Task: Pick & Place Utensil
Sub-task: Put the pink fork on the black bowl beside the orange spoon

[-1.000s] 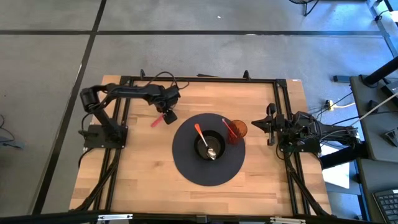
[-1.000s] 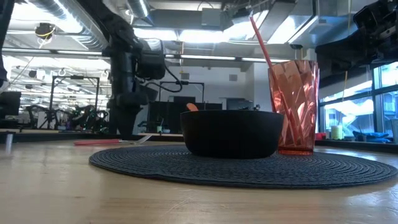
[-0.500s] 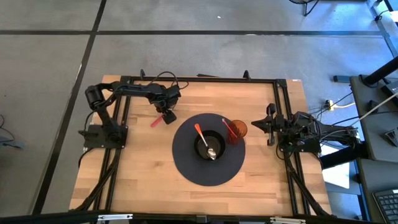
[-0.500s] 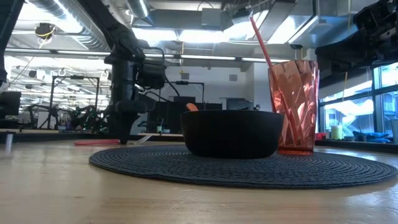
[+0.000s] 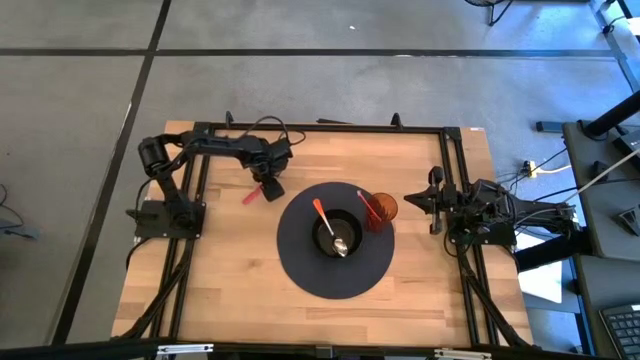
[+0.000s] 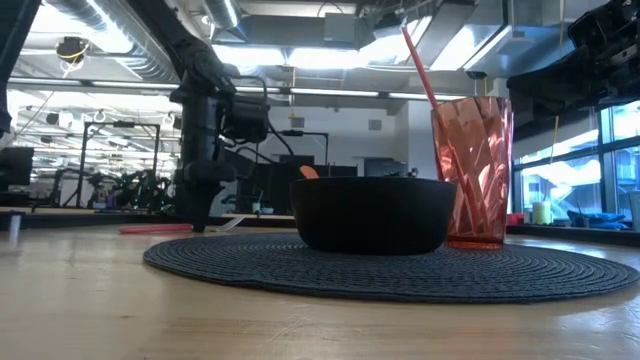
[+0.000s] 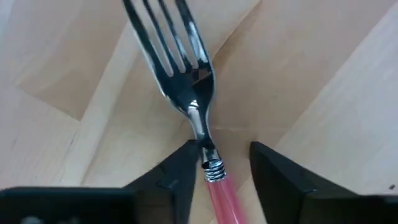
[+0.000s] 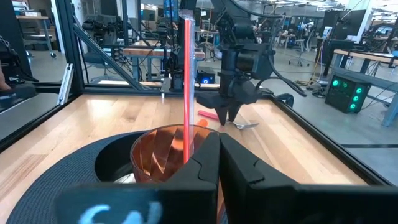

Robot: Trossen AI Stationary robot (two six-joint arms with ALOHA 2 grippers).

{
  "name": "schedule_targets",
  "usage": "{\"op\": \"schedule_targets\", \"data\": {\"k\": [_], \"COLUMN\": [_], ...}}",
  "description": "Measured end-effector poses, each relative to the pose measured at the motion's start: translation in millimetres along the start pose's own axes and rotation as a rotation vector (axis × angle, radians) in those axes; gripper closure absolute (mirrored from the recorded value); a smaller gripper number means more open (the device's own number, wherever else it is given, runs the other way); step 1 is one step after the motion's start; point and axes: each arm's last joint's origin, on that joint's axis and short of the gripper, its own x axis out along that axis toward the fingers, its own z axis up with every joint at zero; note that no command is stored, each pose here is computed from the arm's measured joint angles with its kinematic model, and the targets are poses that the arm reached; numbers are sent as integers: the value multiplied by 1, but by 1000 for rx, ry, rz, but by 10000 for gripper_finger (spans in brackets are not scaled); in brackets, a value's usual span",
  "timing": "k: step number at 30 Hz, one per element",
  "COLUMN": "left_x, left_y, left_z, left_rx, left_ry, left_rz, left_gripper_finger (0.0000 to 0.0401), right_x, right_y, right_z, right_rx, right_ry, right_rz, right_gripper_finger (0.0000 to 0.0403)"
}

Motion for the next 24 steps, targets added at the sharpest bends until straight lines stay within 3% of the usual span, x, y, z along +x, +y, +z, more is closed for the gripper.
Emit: {"op": "schedule_targets", "data": {"k": [7,15,24], "left_x": [-1,-8,-54], "left_y": [-11,-32,-70], "left_z": [0,-5,-24], "left_rx": [77,149,189], "left_ry": [-7,-50,-260], "left_rz": [9,136,271], "left_gripper_finger": [377,379,399], "right_x": [0,0,0], "right_y": [0,0,0], "right_z": [0,0,0], "right_rx": [0,0,2], "right_ry": [0,1,0], "right_rz": [0,0,0], "right_gripper_finger": [398,398,398]}}
